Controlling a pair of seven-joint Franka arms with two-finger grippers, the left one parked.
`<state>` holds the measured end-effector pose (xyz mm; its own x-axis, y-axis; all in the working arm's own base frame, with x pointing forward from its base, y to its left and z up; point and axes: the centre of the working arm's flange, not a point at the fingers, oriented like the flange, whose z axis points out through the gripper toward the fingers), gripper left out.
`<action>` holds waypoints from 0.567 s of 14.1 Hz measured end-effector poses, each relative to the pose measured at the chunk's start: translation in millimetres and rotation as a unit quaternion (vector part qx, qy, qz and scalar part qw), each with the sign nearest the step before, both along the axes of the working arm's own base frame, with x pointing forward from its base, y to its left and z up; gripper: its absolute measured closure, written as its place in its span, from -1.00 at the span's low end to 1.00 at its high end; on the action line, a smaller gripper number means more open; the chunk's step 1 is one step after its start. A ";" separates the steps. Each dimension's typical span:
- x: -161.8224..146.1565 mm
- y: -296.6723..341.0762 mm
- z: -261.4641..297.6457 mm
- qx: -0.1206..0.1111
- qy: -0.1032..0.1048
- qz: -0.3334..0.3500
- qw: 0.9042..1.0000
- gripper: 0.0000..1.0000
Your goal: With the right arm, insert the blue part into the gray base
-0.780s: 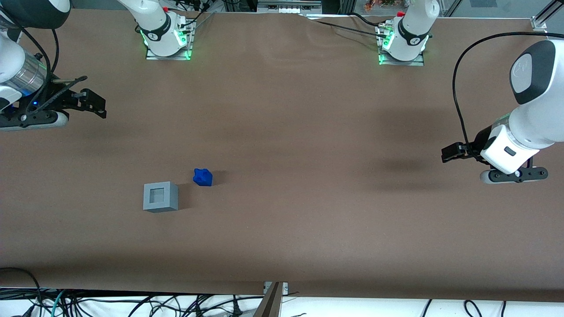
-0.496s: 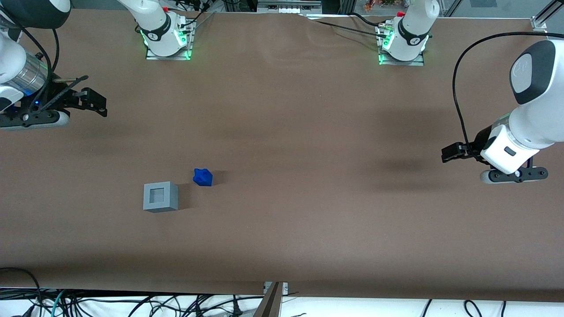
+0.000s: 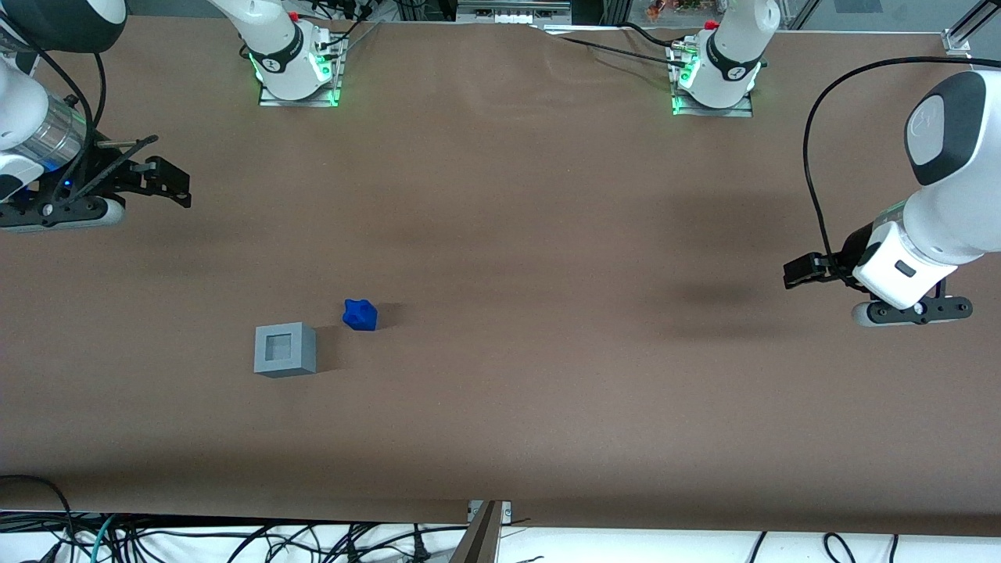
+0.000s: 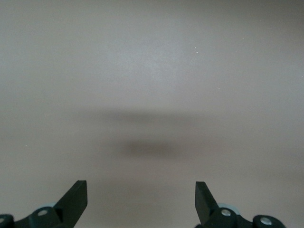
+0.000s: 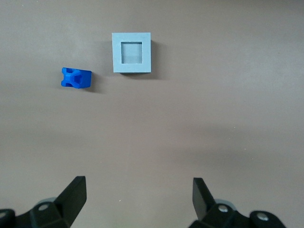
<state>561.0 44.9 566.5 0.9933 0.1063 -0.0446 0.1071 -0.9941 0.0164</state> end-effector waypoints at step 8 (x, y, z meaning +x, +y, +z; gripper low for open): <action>0.3 0.0 0.2 0.000 -0.001 0.000 1.000 -0.98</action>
<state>561.2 44.9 566.7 0.9934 0.1062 -0.0423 0.1070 -0.9941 0.0162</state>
